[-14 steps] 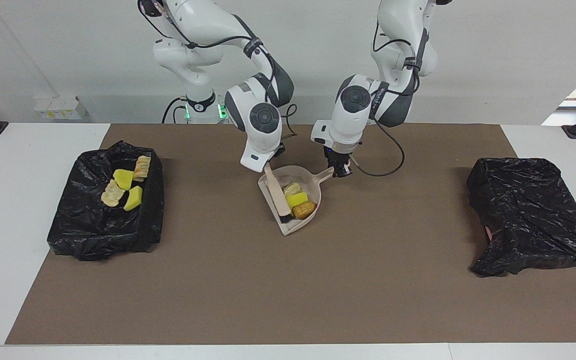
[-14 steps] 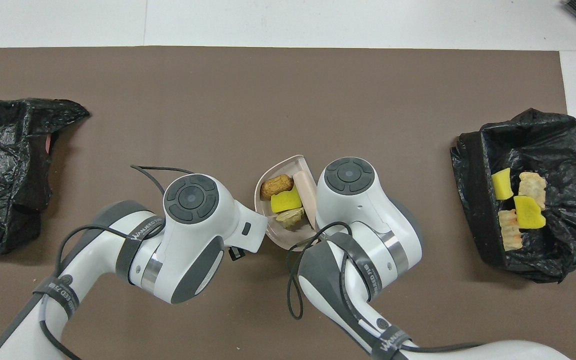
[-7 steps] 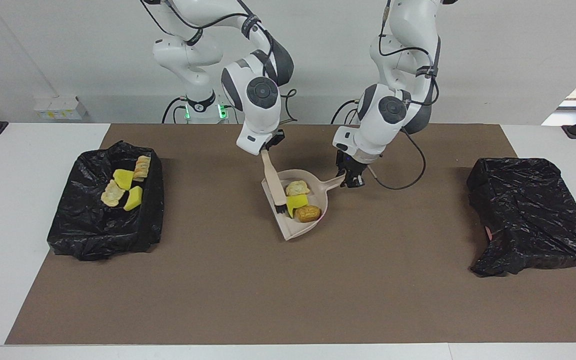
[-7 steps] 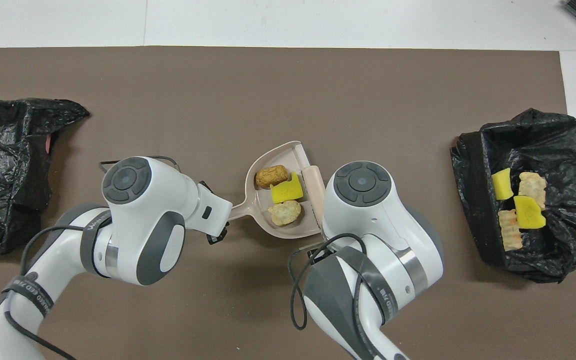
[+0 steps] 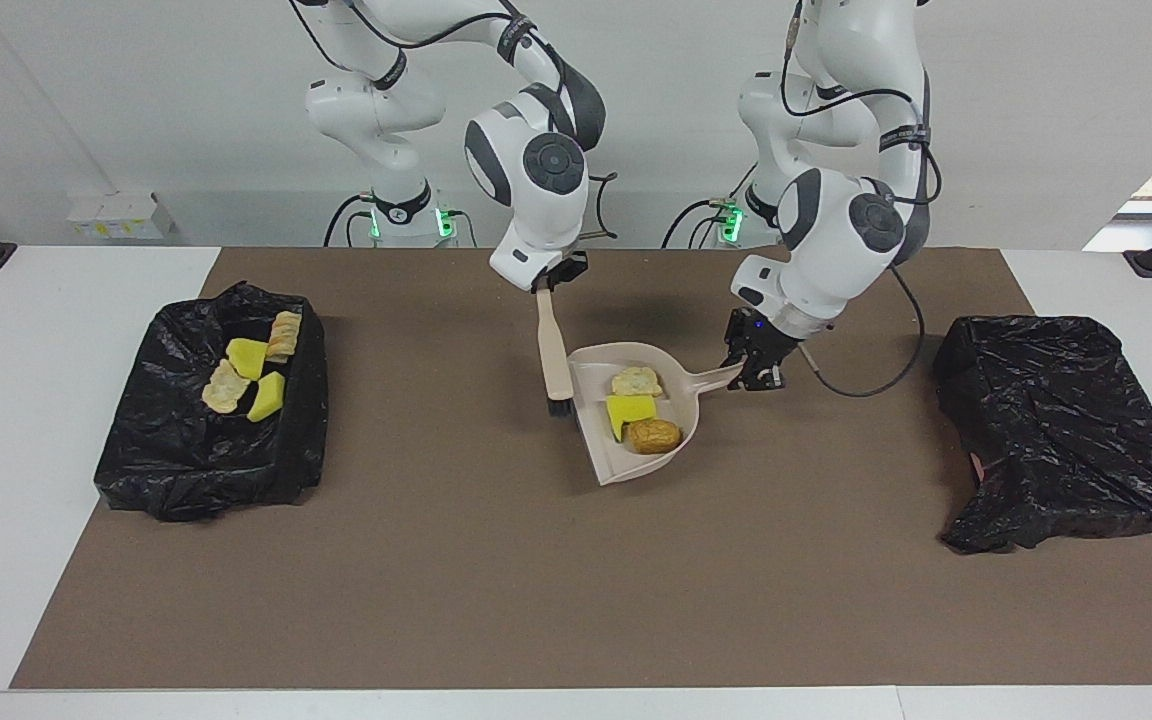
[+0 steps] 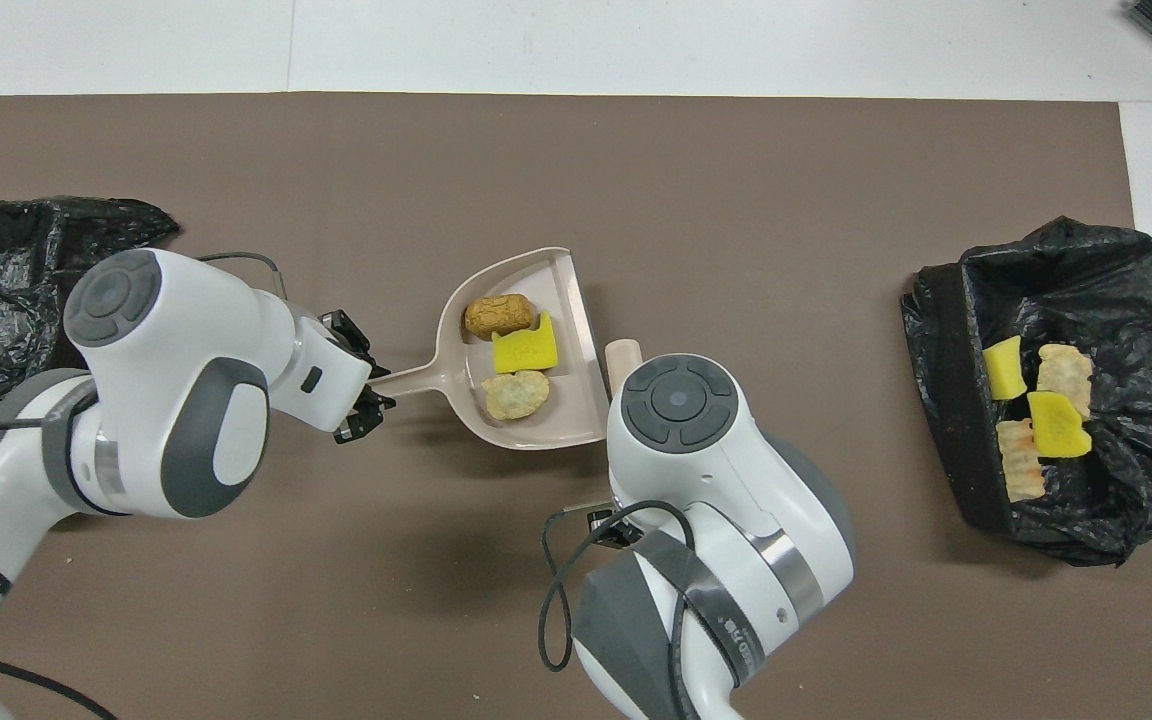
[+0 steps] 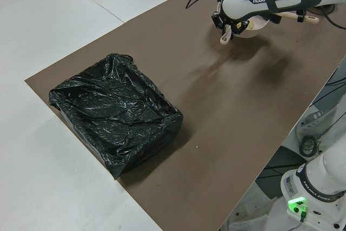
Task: Sweep and dump trash in bin
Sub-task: 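Carry the loaded dustpan to the nearer black bag with the left gripper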
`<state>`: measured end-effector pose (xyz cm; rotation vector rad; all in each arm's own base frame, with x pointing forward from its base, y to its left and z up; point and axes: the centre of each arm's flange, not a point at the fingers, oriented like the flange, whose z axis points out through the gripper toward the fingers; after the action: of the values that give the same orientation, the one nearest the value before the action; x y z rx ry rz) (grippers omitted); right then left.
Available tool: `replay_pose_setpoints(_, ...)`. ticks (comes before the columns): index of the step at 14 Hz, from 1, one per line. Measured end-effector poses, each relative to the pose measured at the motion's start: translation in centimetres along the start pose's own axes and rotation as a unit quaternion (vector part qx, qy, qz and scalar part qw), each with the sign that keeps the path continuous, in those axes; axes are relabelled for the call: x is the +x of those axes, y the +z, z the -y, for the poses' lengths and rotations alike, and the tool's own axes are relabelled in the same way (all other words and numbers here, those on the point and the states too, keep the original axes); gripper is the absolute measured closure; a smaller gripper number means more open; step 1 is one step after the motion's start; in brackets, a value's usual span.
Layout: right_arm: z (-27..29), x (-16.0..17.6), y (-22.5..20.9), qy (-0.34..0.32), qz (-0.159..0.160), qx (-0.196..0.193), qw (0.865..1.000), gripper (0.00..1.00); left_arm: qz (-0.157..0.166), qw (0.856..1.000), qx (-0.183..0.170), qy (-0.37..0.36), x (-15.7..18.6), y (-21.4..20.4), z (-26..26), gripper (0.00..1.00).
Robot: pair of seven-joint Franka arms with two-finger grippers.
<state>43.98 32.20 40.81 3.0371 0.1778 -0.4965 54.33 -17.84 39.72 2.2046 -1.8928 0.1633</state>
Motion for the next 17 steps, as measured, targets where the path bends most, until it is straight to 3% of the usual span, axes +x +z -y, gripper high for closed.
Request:
replay_pose_setpoints(4,3.0,-1.7,0.3,0.036,0.022,0.041,0.998,0.74,0.022,0.999,-0.002,0.042,-5.6,-3.7,2.8,0.69)
replay_pose_setpoints(7,7.1,-4.6,2.2,0.043,0.016,0.041,0.998,0.74,0.047,0.997,-0.011,0.067,-10.4,-7.9,4.5,0.69)
replay_pose_setpoints(11,11.7,-8.8,6.7,0.05,0.011,0.019,0.999,0.74,0.062,0.995,-0.025,0.068,-19.9,-13.0,5.6,0.69)
replay_pose_setpoints(14,12.3,-10.2,9.5,0.064,0.015,0.015,0.998,0.74,0.072,0.996,-0.018,0.052,-28.6,-16.0,5.4,0.69)
replay_pose_setpoints(17,11.9,-10.7,11.3,0.063,0.023,0.007,0.998,0.74,0.106,0.994,-0.008,0.025,-35.3,-18.6,4.7,0.69)
